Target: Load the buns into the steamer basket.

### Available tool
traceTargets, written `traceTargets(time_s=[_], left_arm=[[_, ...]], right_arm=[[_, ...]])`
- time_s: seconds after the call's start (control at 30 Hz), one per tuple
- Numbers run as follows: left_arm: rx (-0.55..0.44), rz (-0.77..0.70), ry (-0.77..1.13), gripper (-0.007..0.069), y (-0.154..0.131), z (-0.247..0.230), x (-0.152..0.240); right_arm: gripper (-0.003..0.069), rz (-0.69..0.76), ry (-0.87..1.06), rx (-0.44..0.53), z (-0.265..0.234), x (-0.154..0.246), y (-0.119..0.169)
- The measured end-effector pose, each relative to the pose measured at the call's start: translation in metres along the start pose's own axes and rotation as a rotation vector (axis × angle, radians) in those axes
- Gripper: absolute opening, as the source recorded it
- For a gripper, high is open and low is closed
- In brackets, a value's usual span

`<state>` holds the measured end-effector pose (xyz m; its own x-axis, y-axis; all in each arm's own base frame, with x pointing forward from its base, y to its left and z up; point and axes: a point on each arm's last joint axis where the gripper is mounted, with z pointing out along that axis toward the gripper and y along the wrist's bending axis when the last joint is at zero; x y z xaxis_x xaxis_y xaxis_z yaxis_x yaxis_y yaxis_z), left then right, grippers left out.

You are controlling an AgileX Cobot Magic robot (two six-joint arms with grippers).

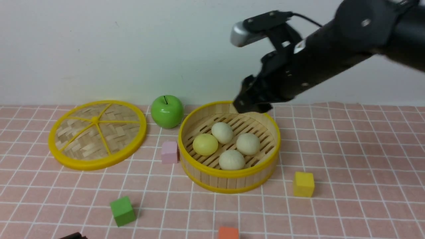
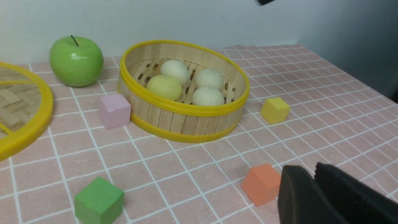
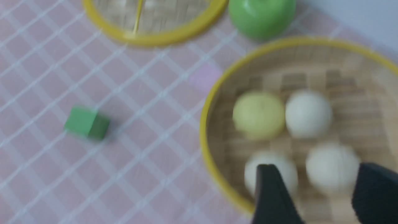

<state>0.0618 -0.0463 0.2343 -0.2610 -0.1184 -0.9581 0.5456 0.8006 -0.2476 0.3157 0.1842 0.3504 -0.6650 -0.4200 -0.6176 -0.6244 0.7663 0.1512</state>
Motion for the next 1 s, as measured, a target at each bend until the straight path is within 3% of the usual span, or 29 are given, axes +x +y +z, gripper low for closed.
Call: traceTargets(time_s=[0.1, 0.27, 0.43, 0.83, 1.0], left_arm=[[0.000, 0.000, 0.000, 0.0096, 0.000, 0.000, 0.000], [0.000, 0.000, 0.000, 0.0102, 0.000, 0.000, 0.000], [0.000, 0.000, 0.000, 0.0102, 0.000, 0.000, 0.000], [0.000, 0.000, 0.000, 0.0111, 0.000, 0.000, 0.000], [0.000, 0.000, 0.000, 0.0115, 0.000, 0.000, 0.000]], right_arm=[[0.0212, 0.090, 0.150, 0.078, -0.042, 0.025, 0.005], [0.0106, 0.227, 0.178, 0.191, -0.088, 0.064, 0.010], [0.0092, 0.302, 0.116, 0.207, -0.127, 0.101, 0.022], [0.0101, 0.283, -0.098, 0.196, -0.195, 0.134, 0.042], [0.0104, 0.299, -0.156, 0.304, -0.212, 0.153, 0.034]])
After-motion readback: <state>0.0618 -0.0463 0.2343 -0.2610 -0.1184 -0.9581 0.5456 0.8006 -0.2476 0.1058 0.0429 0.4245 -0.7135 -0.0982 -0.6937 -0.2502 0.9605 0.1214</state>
